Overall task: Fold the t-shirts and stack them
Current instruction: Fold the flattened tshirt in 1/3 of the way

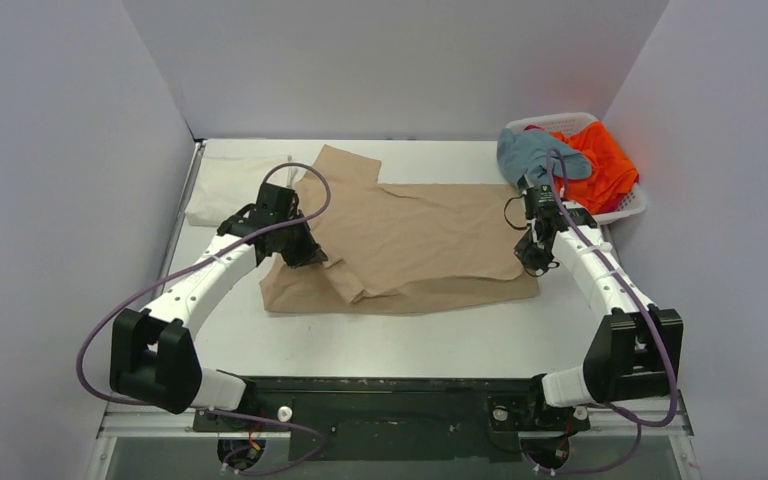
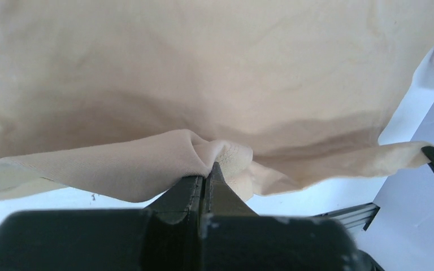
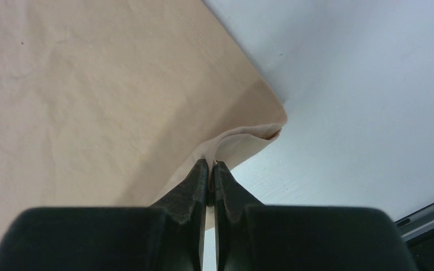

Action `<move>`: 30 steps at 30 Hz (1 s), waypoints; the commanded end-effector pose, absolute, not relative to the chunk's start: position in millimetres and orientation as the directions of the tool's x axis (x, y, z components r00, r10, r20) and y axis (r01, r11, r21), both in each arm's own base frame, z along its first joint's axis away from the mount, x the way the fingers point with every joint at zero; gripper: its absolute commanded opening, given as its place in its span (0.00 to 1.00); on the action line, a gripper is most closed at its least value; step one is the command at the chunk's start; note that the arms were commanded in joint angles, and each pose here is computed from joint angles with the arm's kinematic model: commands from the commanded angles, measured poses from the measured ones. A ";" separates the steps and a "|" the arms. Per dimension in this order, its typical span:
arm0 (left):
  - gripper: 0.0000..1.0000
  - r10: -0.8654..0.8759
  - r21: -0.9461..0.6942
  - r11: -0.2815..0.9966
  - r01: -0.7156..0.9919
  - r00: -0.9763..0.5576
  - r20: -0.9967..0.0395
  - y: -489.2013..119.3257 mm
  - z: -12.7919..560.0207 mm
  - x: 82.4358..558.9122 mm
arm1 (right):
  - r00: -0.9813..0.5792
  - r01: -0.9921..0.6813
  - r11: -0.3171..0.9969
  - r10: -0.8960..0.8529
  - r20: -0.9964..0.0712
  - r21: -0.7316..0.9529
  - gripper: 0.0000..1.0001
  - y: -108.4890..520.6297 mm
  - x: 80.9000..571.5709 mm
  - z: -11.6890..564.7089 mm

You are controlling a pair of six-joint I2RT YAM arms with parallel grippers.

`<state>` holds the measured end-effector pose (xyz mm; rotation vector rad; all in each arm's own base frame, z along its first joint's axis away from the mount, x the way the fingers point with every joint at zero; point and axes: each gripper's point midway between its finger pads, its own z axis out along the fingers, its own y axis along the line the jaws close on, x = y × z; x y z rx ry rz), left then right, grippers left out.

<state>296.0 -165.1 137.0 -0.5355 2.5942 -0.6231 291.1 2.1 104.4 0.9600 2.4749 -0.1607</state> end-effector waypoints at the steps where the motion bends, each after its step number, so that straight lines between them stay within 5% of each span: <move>1: 0.00 -0.450 -0.533 0.823 -0.194 -0.795 -0.406 -164.8 162.6 338.0 | -0.621 0.675 0.737 0.599 -0.505 0.043 0.00 -9.8 306.9 112.5; 30: 0.00 -0.426 -0.447 0.866 -0.224 -0.797 -0.428 -164.6 127.9 414.1 | -0.612 0.720 0.694 0.631 -0.477 -0.006 0.00 -30.7 313.0 84.2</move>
